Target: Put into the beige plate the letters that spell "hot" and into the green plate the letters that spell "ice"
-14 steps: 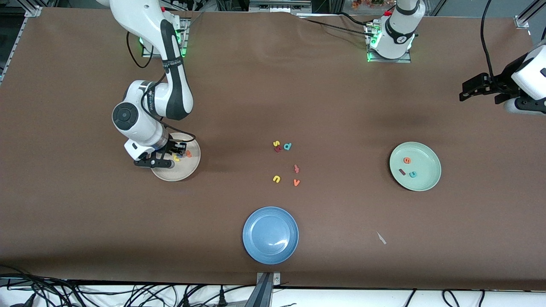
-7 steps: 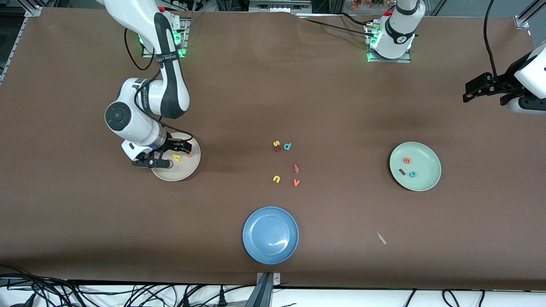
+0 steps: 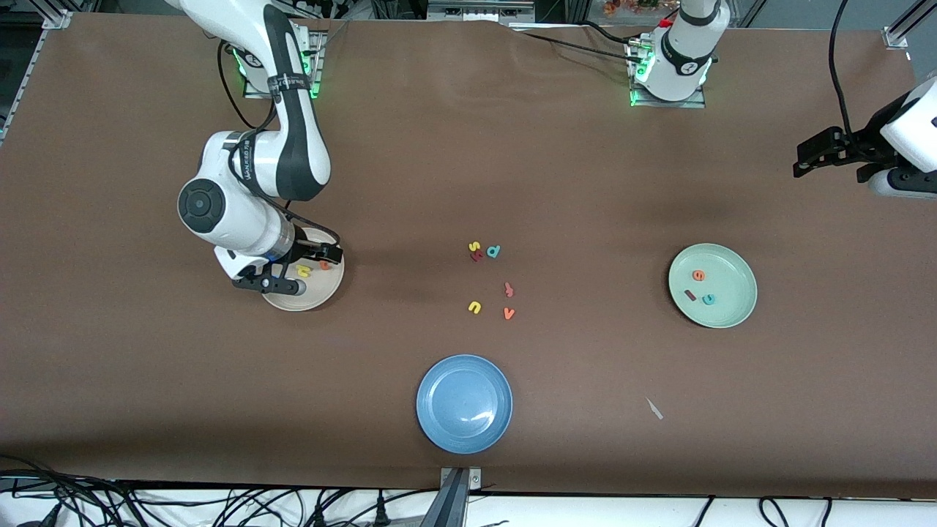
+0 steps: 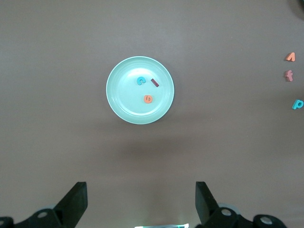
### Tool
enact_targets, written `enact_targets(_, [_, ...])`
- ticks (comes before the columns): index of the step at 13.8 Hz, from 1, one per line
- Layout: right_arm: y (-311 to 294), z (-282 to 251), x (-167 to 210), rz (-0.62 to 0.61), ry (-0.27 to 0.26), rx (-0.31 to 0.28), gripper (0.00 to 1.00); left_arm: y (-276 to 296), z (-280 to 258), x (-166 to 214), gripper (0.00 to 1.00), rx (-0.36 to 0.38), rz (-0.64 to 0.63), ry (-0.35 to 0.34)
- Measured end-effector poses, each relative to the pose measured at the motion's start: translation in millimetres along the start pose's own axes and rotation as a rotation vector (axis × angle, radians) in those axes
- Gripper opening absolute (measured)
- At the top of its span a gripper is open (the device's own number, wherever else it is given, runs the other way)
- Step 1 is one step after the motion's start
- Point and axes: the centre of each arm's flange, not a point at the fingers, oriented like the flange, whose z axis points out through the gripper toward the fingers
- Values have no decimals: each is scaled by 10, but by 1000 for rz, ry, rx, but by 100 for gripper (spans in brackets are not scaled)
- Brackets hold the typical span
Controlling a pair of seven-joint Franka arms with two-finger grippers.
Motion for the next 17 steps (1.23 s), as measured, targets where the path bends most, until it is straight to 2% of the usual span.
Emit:
enact_targets(3, [-1, -104, 63, -10, -6, -75, 100, 30, -1, -10, 100, 0, 5, -9])
enact_targets(8, [540, -380, 383, -72, -54, -135, 100, 14, -4, -13, 100, 0, 2, -10])
enact_targets(13, [1297, -1143, 397, -93, -20, -103, 100, 2, -4, -14, 100, -1, -1, -10])
enact_targets(17, [1614, -1778, 84, -132, -45, -100, 100, -2, -5, -14, 100, -1, -2, -10])
